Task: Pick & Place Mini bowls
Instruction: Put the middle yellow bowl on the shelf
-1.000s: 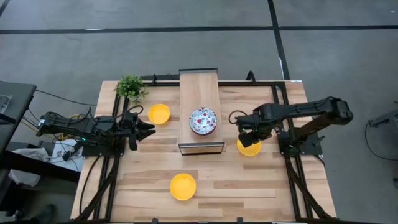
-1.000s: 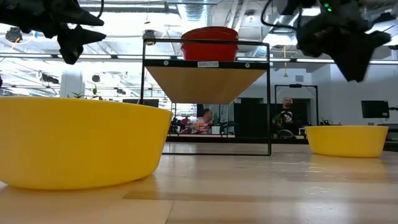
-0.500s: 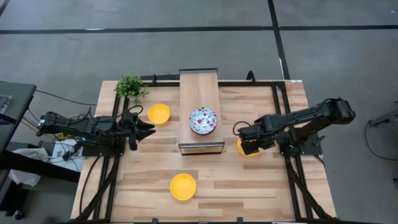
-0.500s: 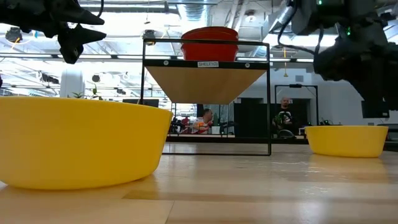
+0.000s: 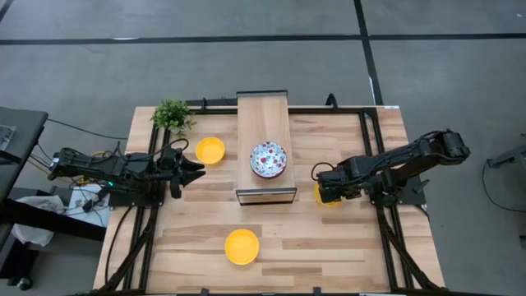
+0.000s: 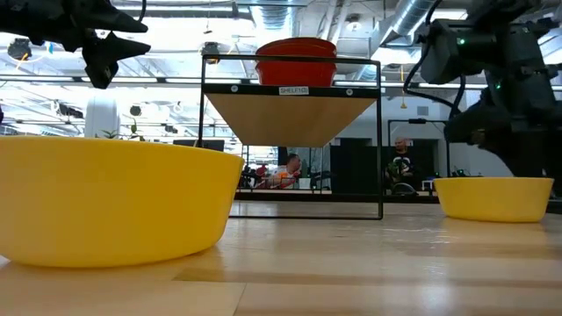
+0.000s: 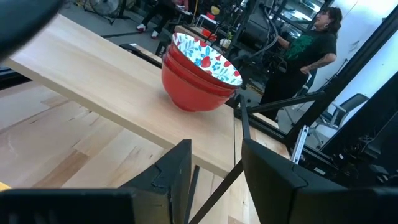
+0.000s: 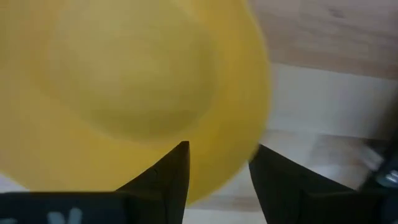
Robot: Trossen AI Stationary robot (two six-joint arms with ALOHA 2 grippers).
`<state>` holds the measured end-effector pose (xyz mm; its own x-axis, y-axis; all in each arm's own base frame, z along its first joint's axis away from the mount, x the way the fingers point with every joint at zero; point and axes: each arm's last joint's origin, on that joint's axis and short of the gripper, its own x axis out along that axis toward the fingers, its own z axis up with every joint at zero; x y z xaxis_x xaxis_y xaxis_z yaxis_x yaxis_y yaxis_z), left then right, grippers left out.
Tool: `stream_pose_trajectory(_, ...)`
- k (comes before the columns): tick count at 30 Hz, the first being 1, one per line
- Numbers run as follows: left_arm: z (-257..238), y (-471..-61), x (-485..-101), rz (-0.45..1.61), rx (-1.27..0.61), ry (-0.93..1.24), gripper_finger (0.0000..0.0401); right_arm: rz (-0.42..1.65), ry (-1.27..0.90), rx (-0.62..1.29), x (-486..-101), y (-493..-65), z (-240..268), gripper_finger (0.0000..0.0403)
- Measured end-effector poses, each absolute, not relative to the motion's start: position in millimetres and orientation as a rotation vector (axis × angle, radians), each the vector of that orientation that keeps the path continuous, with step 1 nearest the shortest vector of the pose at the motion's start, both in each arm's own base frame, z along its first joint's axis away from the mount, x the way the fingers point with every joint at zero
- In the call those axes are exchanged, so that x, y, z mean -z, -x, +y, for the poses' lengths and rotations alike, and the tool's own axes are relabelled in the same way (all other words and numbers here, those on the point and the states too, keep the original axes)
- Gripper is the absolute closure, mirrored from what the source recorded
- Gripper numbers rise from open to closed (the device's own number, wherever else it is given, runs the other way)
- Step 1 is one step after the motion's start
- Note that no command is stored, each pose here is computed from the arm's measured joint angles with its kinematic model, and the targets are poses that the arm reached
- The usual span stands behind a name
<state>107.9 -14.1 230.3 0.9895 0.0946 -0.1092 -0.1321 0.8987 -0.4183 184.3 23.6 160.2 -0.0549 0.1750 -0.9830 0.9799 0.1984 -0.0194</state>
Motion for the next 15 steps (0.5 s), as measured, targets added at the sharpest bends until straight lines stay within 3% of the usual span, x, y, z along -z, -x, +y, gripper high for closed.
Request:
stream_pose_trajectory(7, -14, -108, -231, 0.084, -0.116, 0.44, 0.0261, 1.398, -1.198, 1.006, -154, -185, 17, 0.0277)
stream_pose_trajectory(15, -14, -108, -231, 0.083, -0.116, 0.44, 0.0261, 1.412, -1.196, 1.031, -148, -180, 15, 0.0346)
